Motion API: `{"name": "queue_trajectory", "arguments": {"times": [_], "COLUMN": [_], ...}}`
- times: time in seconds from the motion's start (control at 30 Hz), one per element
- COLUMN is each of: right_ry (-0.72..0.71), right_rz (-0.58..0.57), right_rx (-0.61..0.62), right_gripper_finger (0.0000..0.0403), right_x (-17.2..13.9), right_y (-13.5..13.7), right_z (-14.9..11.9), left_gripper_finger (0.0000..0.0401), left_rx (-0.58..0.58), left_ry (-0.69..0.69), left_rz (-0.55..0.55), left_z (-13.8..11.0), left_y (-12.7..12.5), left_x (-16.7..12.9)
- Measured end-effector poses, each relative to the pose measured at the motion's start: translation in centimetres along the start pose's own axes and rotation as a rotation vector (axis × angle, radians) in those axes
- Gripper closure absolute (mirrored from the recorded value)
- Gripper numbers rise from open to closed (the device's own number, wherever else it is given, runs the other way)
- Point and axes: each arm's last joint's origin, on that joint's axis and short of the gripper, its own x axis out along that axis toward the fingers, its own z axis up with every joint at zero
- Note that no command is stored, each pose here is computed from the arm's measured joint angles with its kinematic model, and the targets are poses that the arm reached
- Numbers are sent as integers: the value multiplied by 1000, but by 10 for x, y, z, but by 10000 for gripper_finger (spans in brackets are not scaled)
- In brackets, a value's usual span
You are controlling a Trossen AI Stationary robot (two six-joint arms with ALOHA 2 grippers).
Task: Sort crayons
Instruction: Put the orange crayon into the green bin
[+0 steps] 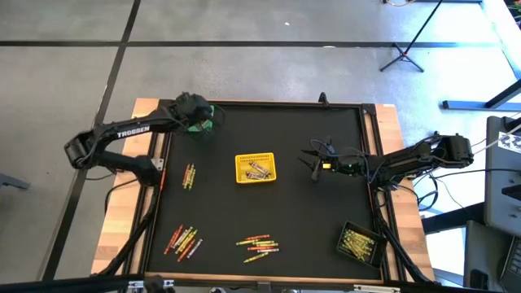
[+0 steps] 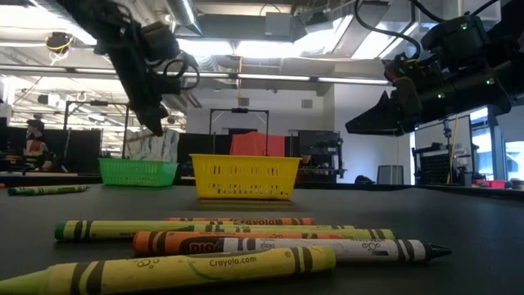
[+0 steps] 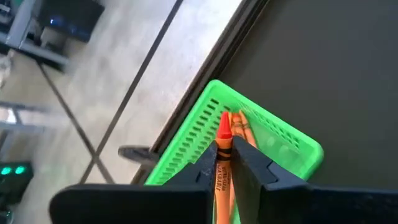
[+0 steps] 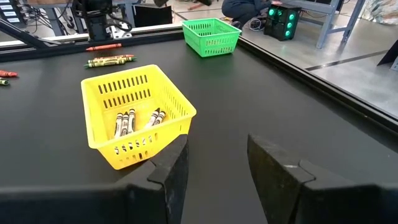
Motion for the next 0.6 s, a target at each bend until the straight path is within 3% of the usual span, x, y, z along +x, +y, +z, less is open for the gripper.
{"name": "queue_trajectory", "arguments": {"times": [0.17,0.6], "right_ry": [0,0], "right_rz": [0,0], "right_rx": [0,0], "right_gripper_finger": [242,242], "right_x": [0,0], "right_y": [0,0], "right_z": [0,0], "left_gripper_finger": [380,380], "left_rx": [-41,-117], "left_ry": [-77,-41], "left_rz": [-29,-6], "left_z": [-5,-35], "left_y": [14,19], "left_x": [14,38]}}
